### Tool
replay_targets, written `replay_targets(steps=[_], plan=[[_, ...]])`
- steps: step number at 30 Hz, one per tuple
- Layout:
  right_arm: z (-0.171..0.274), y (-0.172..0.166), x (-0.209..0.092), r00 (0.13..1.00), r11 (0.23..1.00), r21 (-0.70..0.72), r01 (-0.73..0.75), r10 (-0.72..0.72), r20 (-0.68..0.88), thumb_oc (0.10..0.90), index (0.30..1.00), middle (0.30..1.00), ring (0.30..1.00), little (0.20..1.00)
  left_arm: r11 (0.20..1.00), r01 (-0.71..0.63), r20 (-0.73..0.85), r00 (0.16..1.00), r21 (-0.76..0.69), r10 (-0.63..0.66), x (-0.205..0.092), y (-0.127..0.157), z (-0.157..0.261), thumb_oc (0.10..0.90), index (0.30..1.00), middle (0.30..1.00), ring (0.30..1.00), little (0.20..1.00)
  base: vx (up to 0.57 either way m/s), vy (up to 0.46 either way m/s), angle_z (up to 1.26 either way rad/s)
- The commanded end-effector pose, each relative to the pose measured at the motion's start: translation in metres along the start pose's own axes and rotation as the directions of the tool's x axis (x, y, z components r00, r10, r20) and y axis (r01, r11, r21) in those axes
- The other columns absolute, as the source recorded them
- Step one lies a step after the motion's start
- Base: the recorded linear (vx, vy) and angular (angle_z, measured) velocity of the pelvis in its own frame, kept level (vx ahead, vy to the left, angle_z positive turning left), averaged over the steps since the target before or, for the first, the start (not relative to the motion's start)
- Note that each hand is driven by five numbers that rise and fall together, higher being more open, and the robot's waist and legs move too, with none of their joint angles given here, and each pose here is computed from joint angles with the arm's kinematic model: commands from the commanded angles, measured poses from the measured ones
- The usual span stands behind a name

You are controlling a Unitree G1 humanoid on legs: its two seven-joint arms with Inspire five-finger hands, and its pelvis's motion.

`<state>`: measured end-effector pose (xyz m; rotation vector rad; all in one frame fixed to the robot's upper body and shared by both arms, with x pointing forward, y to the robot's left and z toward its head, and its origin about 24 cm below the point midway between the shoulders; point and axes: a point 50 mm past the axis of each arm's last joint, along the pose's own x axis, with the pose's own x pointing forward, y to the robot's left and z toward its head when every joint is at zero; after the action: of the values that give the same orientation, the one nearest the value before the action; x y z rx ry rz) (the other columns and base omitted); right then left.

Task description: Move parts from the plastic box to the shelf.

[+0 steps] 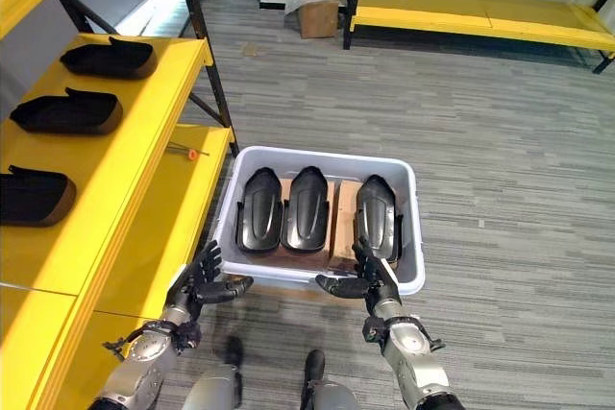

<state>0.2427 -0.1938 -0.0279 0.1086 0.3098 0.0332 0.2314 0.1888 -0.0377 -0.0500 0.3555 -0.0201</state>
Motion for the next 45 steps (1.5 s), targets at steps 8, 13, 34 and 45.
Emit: replay_targets(steps=[8,13,34,45], plan=[[0.056,0.018,0.001,0.951,0.992,-0.064,-0.111,0.125,0.282,0.900,1.000,1.000,1.000,1.000,1.000,0.017,0.250,0.968,0.007,-0.018,0.000,0.005,0.049,0.900,1.000,1.000,1.000,1.000,0.10,0.132,-0.28],[0.083,0.024,-0.001,0.909,0.981,-0.139,-0.131,0.175,0.378,0.900,1.000,1.000,1.000,1.000,1.000,-0.005,0.278,0.961,0.012,0.002,-0.001,0.010,0.056,0.900,1.000,1.000,1.000,1.000,0.04,0.058,-0.14],[0.195,0.037,0.013,0.709,0.550,-0.762,0.343,0.381,0.593,0.900,1.000,1.000,1.000,1.000,1.000,-0.015,0.379,0.925,0.026,0.004,0.006,0.007,0.080,0.900,1.000,1.000,1.000,1.000,-0.03,-0.031,-0.02],[0.184,0.041,0.044,0.786,0.113,-0.882,0.458,0.410,0.462,0.900,1.000,1.000,1.000,1.000,0.997,-0.068,0.434,0.900,0.031,0.048,0.009,0.007,0.094,0.900,1.000,1.000,1.000,1.000,-0.03,-0.028,0.07]])
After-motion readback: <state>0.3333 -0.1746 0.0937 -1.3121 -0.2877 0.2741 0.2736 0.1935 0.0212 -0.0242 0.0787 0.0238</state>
